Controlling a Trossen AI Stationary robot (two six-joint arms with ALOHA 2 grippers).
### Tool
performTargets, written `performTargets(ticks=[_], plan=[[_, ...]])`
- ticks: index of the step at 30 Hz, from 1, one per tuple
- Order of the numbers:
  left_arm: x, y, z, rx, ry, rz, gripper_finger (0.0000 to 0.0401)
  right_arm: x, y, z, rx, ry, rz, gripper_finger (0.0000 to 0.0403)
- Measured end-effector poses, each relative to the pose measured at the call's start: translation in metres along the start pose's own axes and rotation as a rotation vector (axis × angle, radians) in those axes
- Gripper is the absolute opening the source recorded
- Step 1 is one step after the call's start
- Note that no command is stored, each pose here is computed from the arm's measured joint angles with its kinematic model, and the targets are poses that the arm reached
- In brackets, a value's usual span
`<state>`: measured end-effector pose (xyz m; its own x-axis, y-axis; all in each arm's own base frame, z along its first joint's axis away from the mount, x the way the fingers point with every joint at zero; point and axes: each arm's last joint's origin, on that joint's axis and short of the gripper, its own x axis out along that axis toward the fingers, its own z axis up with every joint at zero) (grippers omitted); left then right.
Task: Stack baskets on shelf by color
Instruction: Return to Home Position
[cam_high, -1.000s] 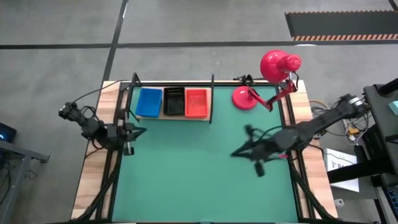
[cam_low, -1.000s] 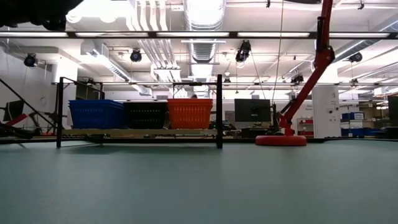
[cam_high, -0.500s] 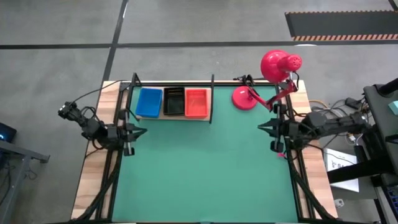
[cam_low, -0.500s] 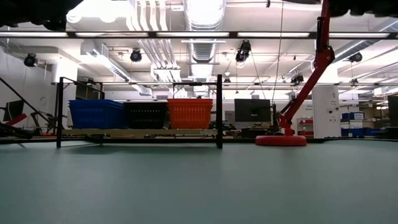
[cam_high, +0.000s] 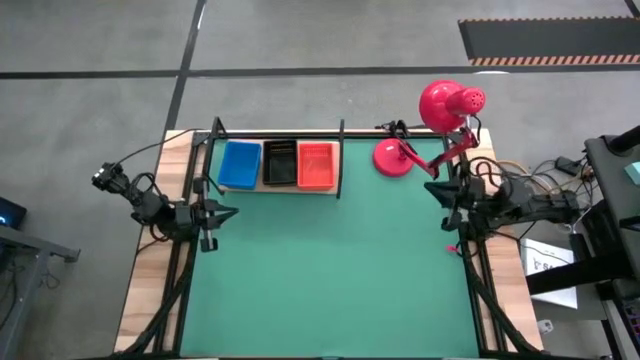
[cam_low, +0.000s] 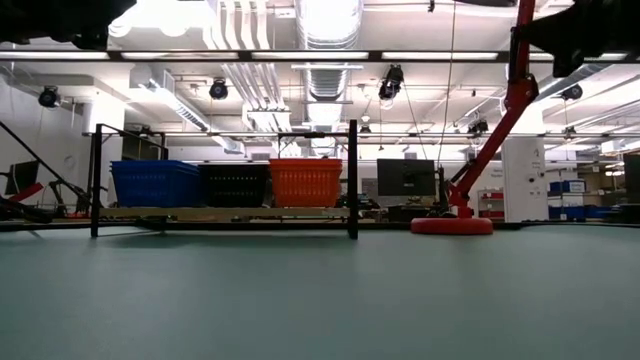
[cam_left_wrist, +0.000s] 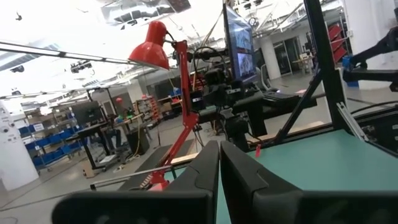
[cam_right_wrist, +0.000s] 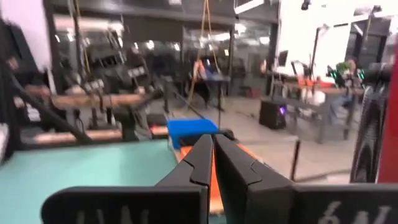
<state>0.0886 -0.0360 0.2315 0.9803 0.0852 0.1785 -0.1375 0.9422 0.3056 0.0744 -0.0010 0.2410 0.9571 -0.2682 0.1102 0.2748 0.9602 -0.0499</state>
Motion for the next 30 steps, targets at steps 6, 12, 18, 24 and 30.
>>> performTargets(ticks=[6, 12, 18, 24, 30], plan=[[0.000, -0.001, -0.001, 0.005, 0.007, -0.004, 0.0000, 0.017, 0.014, -0.013, -0.152, -0.194, 0.126, 0.0011], [0.000, -0.001, -0.001, 0.006, 0.008, -0.003, 0.0000, 0.016, 0.021, -0.052, -0.270, -0.162, 0.263, 0.0011], [0.000, -0.001, -0.001, 0.005, 0.006, -0.003, 0.0000, 0.010, 0.020, -0.071, -0.387, -0.004, 0.326, 0.0011], [0.001, -0.002, -0.002, 0.009, 0.011, -0.006, 0.0000, 0.011, 0.021, -0.070, -0.387, -0.019, 0.327, 0.0011], [0.001, -0.002, -0.002, 0.011, 0.013, -0.006, 0.0000, 0.012, 0.022, -0.073, -0.396, 0.013, 0.337, 0.0011]])
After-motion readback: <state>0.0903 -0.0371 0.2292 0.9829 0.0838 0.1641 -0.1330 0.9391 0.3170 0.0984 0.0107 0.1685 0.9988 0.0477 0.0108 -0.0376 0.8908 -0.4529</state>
